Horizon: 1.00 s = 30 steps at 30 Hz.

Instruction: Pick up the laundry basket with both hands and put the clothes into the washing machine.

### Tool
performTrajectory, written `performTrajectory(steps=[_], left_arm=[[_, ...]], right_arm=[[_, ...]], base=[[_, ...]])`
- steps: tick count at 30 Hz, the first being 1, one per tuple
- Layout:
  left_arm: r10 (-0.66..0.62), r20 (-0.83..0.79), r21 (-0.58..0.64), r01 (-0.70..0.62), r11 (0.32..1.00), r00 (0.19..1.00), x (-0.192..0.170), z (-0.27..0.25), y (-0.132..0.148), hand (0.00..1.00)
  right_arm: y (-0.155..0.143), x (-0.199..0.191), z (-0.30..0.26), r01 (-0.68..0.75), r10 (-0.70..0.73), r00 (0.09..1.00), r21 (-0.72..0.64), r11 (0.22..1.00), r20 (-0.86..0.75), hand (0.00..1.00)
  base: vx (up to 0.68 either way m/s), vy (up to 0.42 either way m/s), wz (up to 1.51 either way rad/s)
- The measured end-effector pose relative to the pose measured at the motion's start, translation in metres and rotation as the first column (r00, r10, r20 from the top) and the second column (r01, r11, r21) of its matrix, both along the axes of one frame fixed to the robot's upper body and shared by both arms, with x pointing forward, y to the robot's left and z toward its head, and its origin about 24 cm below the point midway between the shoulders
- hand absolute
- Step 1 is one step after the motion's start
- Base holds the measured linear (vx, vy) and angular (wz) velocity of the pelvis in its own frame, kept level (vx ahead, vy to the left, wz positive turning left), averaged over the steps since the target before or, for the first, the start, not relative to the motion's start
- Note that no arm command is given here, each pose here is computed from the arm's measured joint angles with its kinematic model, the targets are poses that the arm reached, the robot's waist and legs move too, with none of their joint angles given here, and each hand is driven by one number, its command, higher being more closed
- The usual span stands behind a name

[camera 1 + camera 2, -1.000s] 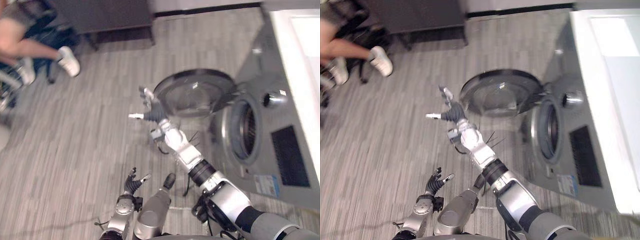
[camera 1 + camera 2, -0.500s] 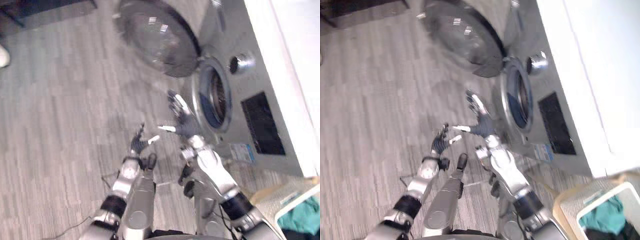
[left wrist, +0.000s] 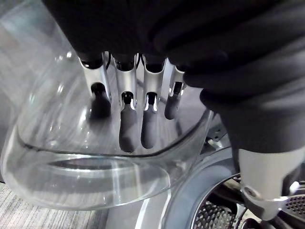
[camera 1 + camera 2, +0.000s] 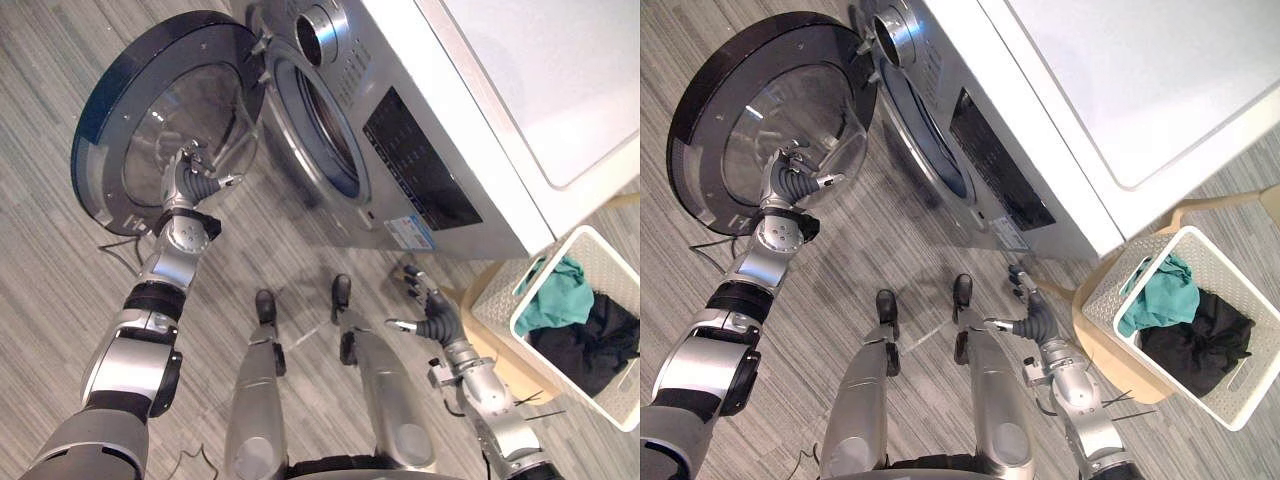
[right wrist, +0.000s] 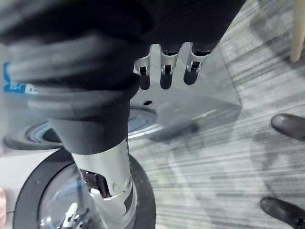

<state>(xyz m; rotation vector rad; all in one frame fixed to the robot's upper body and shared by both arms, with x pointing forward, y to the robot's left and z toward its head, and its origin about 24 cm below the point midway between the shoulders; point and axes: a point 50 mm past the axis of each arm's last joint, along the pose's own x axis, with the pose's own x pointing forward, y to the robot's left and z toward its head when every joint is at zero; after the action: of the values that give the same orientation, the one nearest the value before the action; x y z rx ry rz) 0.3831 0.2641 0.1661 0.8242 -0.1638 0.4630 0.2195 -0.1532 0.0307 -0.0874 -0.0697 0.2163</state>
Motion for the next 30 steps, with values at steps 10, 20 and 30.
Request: performTrajectory(steps=[10,20,30], left_arm=[[0.04,-0.012,-0.133,-0.041,0.99,0.999,-0.008,-0.025,-0.007,0.0],[-0.208,-0.39,-0.484,-0.007,0.875,0.897,-0.13,-0.206,-0.082,0.0],[-0.123,-0.74,-0.446,-0.346,0.825,0.661,-0.23,-0.288,-0.044,0.0]], right_arm=[[0.016,-0.009,0.02,0.015,-0.027,0.996,0.134,0.991,0.088,0.0],[-0.024,-0.007,-0.014,0.328,-0.33,0.943,-0.045,0.944,-0.043,0.0],[-0.039,0.004,-0.031,0.359,-0.38,0.919,-0.179,0.916,-0.103,0.0]], base=[[0.06,0.006,-0.01],[0.07,0.046,-0.16],[0.01,0.062,-1.37]])
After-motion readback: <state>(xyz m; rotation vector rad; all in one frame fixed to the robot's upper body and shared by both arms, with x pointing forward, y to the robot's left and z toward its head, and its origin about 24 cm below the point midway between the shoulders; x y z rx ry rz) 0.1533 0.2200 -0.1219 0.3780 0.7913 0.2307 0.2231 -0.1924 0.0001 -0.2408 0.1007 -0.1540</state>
